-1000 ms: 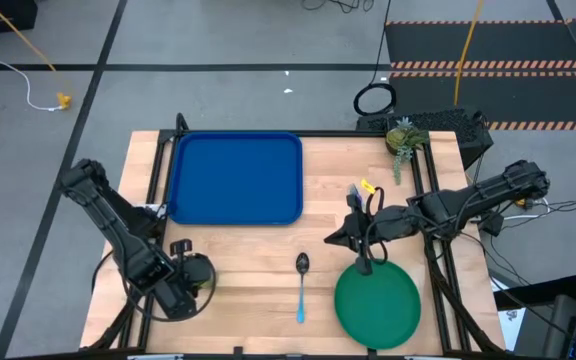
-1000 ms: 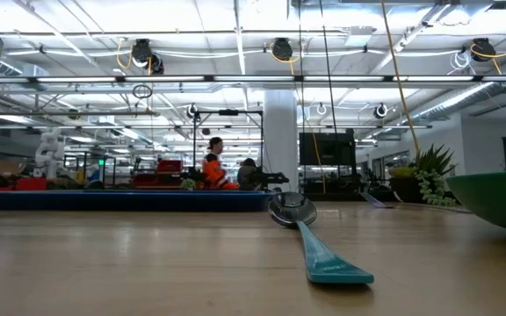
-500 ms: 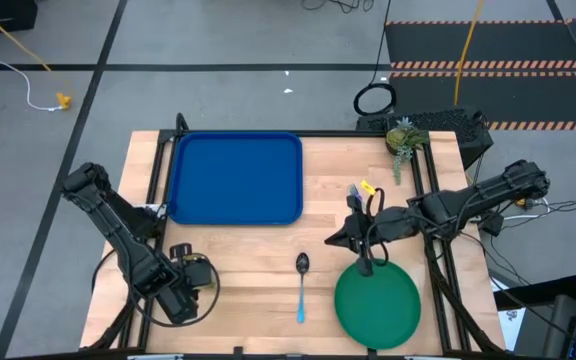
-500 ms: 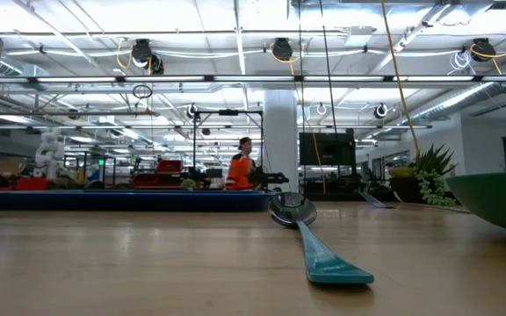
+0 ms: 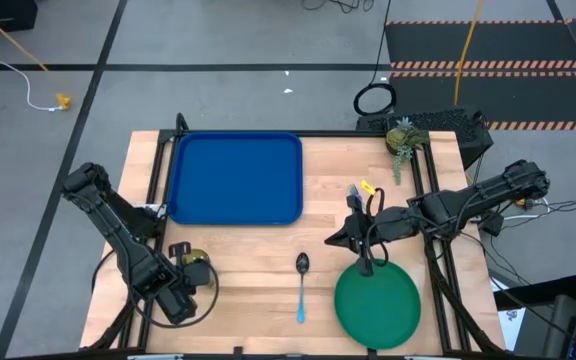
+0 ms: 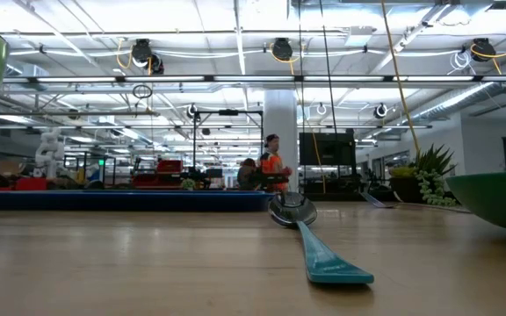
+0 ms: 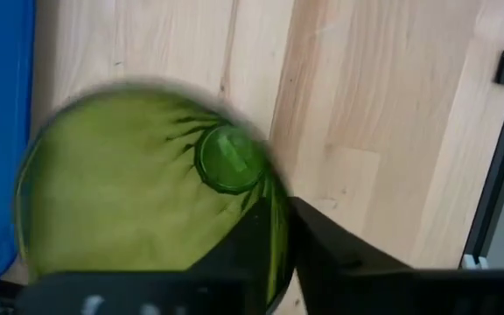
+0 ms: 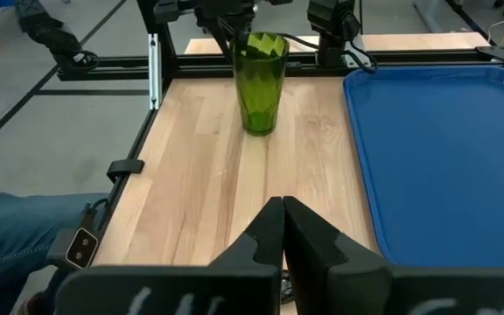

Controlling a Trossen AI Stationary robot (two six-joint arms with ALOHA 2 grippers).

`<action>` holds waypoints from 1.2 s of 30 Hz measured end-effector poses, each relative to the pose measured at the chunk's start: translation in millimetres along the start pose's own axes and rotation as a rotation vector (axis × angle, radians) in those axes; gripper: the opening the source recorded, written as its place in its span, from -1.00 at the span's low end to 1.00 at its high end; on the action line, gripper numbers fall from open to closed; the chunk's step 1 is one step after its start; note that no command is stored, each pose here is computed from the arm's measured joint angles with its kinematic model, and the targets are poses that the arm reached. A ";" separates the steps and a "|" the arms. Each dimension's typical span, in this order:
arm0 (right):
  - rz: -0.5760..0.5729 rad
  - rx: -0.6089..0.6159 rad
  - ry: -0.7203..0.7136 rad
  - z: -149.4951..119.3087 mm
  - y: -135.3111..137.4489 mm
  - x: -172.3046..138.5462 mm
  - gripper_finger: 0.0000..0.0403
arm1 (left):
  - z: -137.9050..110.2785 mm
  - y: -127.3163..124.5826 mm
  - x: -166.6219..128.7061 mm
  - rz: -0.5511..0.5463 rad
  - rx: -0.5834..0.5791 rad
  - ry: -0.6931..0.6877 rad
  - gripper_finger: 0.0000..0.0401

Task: Pick and place plate/cup/fork/spoon on tray
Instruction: Put the green glass on the blue tray

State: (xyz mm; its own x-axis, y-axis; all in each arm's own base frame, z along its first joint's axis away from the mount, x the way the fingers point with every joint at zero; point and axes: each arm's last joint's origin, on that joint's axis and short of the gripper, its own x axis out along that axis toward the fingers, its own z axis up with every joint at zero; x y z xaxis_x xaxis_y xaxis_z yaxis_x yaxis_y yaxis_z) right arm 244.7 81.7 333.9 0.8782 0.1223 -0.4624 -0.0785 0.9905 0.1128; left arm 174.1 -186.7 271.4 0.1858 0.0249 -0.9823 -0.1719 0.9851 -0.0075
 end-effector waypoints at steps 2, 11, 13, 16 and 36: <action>0.000 0.000 0.000 0.0 0.0 0.0 -1.00 | 0.0 0.1 0.0 0.002 0.023 -0.001 -0.94; 0.000 -0.007 0.000 0.0 0.0 0.0 -1.00 | 5.8 4.1 1.1 0.010 0.079 -0.004 -0.93; 0.001 -0.007 0.000 0.0 0.0 0.0 -1.00 | 8.8 6.4 1.6 0.011 0.093 -0.001 -0.96; 0.001 -0.007 0.000 0.0 0.0 0.0 -1.00 | 15.1 11.2 2.7 0.017 0.099 0.000 -0.93; -0.001 -0.028 0.002 -0.2 0.0 0.0 -1.00 | 51.6 44.9 -47.7 0.097 0.176 -0.023 -0.94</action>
State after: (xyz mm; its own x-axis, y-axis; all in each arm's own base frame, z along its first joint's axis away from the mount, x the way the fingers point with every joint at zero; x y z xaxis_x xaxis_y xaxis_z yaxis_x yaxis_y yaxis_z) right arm 244.6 81.6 333.7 0.8775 0.1216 -0.4638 -0.0910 0.9920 0.0880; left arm 207.4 -134.9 327.5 0.1989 0.1226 -0.9723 -0.0181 0.9924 0.1214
